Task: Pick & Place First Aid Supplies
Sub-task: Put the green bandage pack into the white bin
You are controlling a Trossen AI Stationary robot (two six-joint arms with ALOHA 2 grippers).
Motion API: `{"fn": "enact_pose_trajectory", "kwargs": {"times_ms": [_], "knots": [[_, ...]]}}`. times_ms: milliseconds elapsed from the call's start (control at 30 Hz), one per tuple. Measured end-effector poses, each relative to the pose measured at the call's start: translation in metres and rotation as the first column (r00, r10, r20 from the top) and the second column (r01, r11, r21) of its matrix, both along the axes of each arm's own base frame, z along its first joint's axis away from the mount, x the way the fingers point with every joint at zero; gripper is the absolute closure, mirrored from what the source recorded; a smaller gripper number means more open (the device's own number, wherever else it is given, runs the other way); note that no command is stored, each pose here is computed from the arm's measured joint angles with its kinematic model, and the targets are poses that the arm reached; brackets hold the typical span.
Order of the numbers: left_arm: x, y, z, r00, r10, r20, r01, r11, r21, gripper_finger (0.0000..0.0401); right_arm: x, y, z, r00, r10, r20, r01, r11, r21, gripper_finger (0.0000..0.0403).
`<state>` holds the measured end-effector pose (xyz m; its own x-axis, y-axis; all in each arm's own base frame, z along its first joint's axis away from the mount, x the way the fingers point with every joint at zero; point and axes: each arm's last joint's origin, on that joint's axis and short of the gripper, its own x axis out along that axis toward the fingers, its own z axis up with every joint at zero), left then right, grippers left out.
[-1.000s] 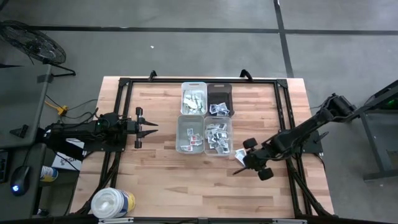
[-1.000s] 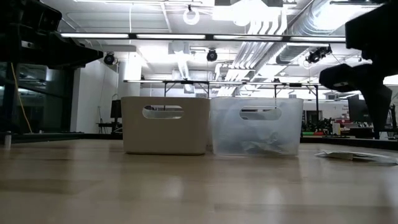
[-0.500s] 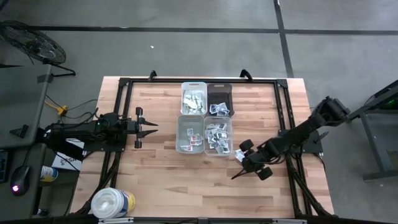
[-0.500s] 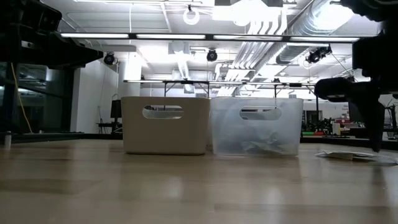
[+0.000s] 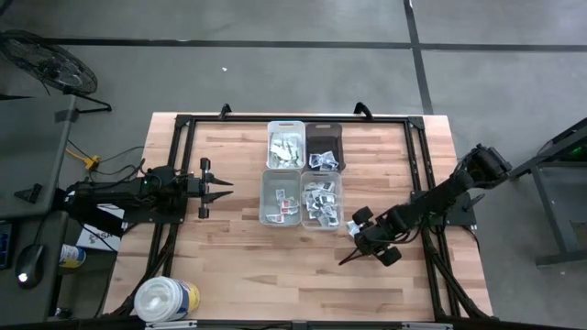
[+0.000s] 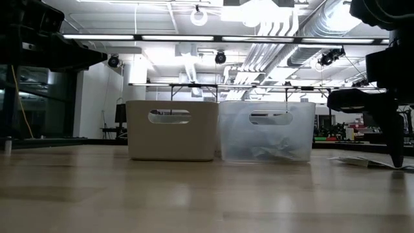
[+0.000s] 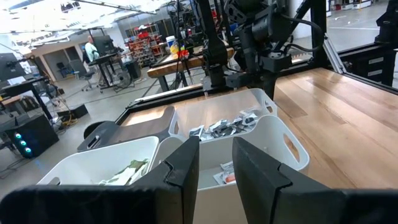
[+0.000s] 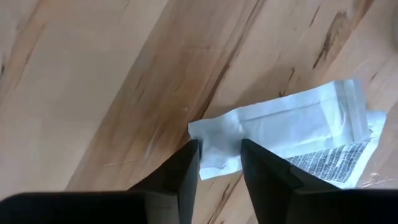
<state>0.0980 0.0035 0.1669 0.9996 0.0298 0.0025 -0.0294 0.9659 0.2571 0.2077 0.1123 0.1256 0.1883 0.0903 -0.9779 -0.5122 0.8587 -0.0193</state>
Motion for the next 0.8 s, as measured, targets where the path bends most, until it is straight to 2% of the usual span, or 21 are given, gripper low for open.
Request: {"fn": "enact_pose_trajectory", "kwargs": {"times_ms": [400, 600, 800], "knots": [[0.000, 0.000, 0.000, 1.000, 0.000, 0.000, 0.000, 1.000, 0.000, 0.0305, 0.001, 0.001, -0.001, 0.998, -0.061, -0.001, 0.061, 0.998, 0.027, 0.0392], [0.000, 0.000, 0.000, 1.000, 0.000, 0.000, 0.000, 1.000, 0.000, 0.0305, 0.001, 0.000, 0.010, 0.988, -0.149, 0.050, 0.148, 0.989, 0.030, 0.0399], [0.000, 0.000, 0.000, 1.000, 0.000, 0.000, 0.000, 1.000, 0.000, 0.0305, 0.005, 0.007, 0.036, 0.976, -0.166, 0.141, 0.155, 0.984, 0.083, 0.0401]]}}
